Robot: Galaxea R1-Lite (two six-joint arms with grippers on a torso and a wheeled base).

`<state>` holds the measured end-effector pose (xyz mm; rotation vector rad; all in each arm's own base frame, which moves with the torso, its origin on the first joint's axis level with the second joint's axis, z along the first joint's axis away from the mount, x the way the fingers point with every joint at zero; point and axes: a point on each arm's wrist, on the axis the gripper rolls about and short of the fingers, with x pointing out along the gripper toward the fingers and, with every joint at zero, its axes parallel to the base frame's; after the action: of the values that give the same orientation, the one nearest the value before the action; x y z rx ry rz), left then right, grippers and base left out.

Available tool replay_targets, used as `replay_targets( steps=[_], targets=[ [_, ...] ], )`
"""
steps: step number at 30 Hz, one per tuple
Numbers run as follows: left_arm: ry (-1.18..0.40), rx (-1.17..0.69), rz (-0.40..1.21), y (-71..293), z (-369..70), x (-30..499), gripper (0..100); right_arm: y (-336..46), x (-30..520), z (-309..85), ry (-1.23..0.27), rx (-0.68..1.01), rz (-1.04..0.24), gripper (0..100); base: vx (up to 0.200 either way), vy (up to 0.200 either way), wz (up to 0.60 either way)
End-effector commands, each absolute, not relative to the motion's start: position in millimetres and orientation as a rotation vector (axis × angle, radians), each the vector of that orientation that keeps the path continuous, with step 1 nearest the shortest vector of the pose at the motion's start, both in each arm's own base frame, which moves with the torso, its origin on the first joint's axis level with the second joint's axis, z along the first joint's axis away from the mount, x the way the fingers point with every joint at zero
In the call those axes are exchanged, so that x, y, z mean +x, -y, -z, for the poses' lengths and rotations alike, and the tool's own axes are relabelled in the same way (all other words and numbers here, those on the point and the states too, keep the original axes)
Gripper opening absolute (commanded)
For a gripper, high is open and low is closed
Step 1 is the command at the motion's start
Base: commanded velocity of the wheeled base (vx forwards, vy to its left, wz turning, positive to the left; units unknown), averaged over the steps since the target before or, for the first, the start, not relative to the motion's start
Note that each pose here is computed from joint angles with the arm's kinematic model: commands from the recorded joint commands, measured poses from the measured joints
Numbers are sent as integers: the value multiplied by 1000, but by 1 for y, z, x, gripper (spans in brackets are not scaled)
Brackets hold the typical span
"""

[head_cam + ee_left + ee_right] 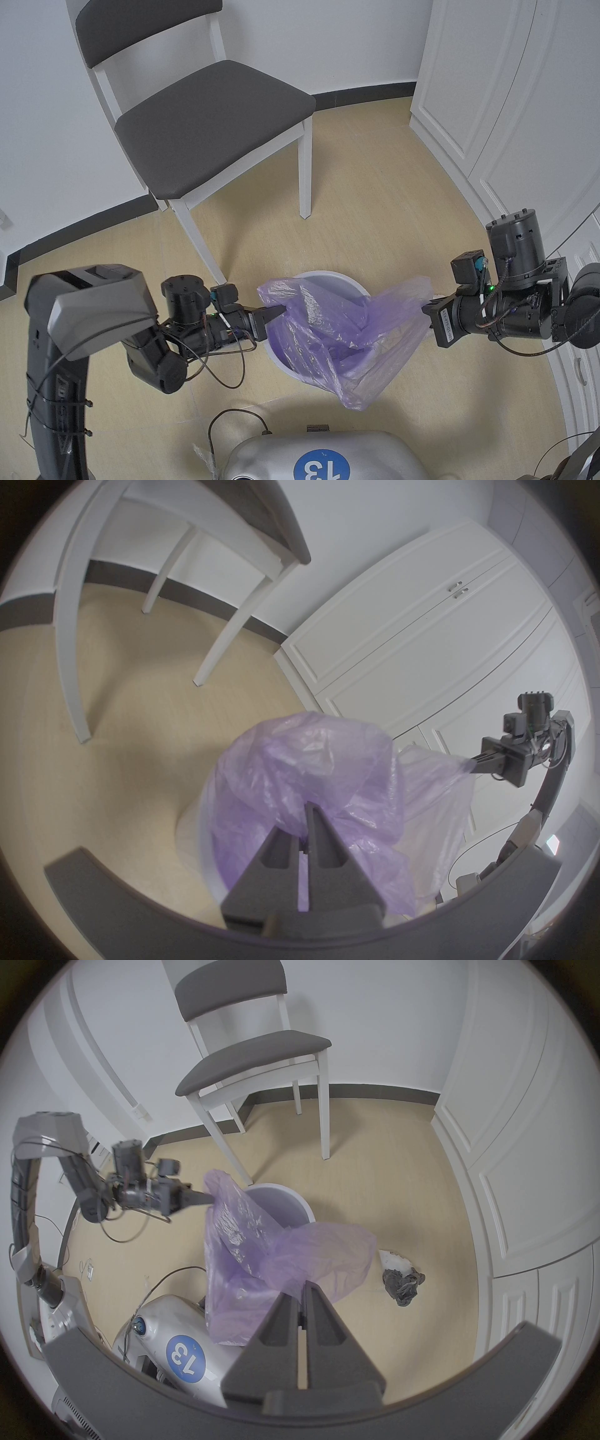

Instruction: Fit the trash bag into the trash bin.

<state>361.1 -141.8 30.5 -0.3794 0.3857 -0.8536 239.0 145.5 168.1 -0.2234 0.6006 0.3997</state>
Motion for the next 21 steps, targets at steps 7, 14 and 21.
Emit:
replay_targets(
  steps=[7,14,21],
  targets=[
    [-488,-263,760,93,-75,316,0,-143,276,-140,-692,-256,-332,0,0,0,0],
    [-616,-242,729,84,-72,304,0,-141,287,-125,-789,-344,-294,0,0,0,0],
    [-585,-226,741,85,-54,309,0,-146,287,-107,-840,-366,-291,0,0,0,0]
  ],
)
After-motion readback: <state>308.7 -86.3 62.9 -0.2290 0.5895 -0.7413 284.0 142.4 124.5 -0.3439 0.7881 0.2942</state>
